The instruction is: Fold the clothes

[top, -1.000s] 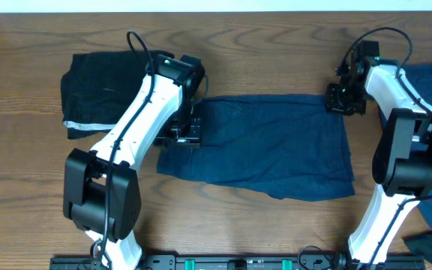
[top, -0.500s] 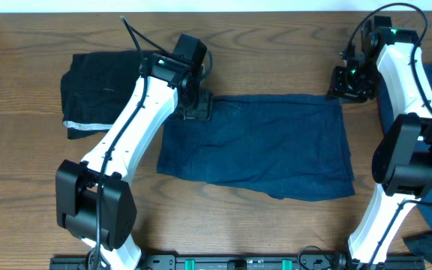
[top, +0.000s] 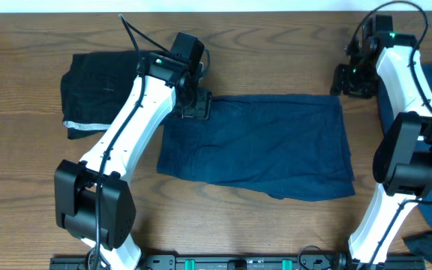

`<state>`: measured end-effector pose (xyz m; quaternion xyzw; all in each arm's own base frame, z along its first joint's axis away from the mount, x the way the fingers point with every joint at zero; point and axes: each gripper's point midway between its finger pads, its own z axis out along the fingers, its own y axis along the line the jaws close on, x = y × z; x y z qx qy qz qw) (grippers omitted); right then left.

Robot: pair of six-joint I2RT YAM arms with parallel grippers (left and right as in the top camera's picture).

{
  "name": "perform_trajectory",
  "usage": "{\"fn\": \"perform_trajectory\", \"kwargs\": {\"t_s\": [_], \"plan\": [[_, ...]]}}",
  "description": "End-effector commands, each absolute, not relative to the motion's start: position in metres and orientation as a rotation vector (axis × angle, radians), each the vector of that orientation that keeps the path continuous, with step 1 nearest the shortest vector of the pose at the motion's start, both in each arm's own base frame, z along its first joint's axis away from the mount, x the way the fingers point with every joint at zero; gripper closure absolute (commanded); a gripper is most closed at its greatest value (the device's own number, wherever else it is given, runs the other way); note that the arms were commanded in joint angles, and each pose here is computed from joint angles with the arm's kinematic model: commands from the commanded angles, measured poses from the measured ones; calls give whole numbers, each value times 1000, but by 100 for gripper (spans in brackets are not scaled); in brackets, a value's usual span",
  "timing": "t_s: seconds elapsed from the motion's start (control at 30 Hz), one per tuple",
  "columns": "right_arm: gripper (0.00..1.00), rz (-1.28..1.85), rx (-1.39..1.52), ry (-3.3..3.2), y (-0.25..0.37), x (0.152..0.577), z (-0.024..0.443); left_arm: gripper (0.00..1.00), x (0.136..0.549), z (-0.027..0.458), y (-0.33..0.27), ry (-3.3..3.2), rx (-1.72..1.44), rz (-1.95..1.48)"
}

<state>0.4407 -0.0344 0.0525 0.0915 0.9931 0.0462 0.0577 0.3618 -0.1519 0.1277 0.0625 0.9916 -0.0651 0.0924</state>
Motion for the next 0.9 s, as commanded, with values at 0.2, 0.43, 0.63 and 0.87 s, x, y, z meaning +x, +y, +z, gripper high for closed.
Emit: {"fn": "perform_trajectory", "kwargs": {"t_s": [0.2, 0.43, 0.63, 0.87], "plan": [[53, 322, 177, 2905, -35, 446, 9, 32, 363, 132, -148, 2931, 195, -176], [56, 410, 91, 2848, -22, 451, 0, 32, 363, 133, -148, 2931, 194, -176], [56, 448, 55, 2835, -16, 450, -2, 32, 363, 132, -148, 2932, 194, -175], [73, 453, 24, 2840, -14, 448, -2, 32, 363, 132, -148, 2932, 194, -176]]}}
